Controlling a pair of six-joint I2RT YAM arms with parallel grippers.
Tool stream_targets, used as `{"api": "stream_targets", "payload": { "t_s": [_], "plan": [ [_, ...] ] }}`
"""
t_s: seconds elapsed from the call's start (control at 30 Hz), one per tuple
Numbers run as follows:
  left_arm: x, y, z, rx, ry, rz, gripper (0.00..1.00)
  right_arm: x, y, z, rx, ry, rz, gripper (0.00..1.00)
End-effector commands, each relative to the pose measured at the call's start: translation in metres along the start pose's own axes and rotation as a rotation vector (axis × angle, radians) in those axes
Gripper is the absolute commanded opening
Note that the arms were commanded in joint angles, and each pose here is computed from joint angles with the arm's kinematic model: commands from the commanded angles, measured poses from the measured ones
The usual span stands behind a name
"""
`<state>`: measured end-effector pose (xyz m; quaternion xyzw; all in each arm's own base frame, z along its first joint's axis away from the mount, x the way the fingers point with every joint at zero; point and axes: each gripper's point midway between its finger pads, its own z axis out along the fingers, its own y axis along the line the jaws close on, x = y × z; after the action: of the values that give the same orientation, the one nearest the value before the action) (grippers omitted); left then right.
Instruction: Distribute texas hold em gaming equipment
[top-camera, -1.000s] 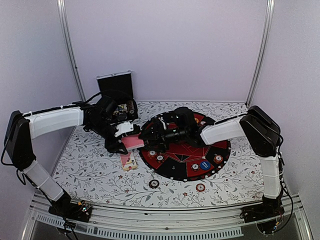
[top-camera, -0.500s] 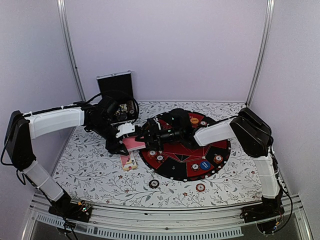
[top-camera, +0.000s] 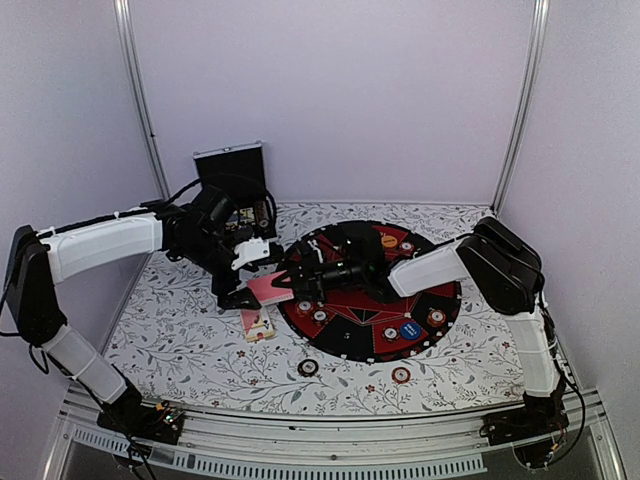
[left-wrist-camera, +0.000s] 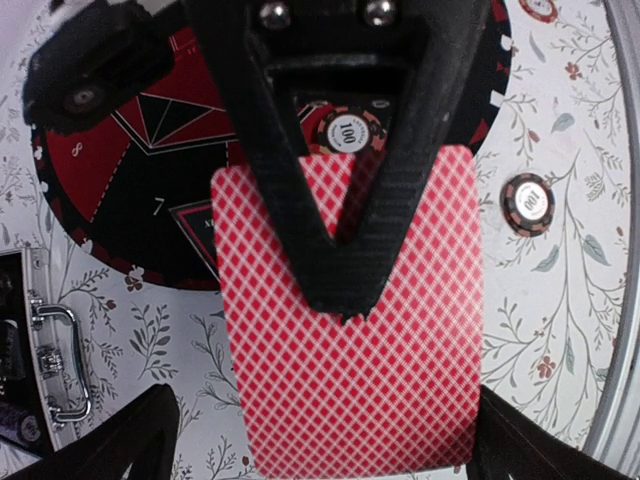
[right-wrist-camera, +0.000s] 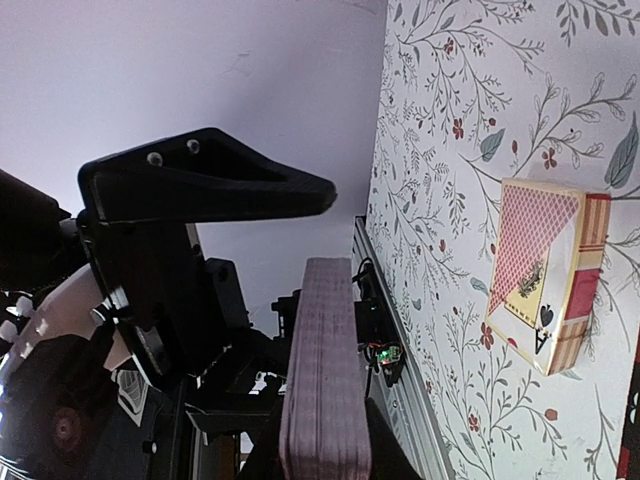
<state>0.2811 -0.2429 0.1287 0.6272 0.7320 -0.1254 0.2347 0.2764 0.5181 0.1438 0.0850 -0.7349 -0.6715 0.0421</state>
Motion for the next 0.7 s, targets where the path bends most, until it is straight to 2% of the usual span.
{"api": "stream_targets", "payload": {
  "t_s": [0.0,0.17,0.67],
  "plan": [
    [-0.027,0.002,-0.017,-0.028,-0.097,0.002,1.0,0.003,0.019,0.001,-0.058,0.01,-0.051,0.08],
    [-0.035,-0.012,-0.015,0.035,-0.12,0.012,1.0,0.004,0.027,0.007,-0.074,0.026,-0.063,0.08],
    [-0.022,-0.024,0.011,0.104,-0.052,0.072,1.0,0.013,0.045,0.015,-0.098,0.056,-0.09,0.08]
  ]
}}
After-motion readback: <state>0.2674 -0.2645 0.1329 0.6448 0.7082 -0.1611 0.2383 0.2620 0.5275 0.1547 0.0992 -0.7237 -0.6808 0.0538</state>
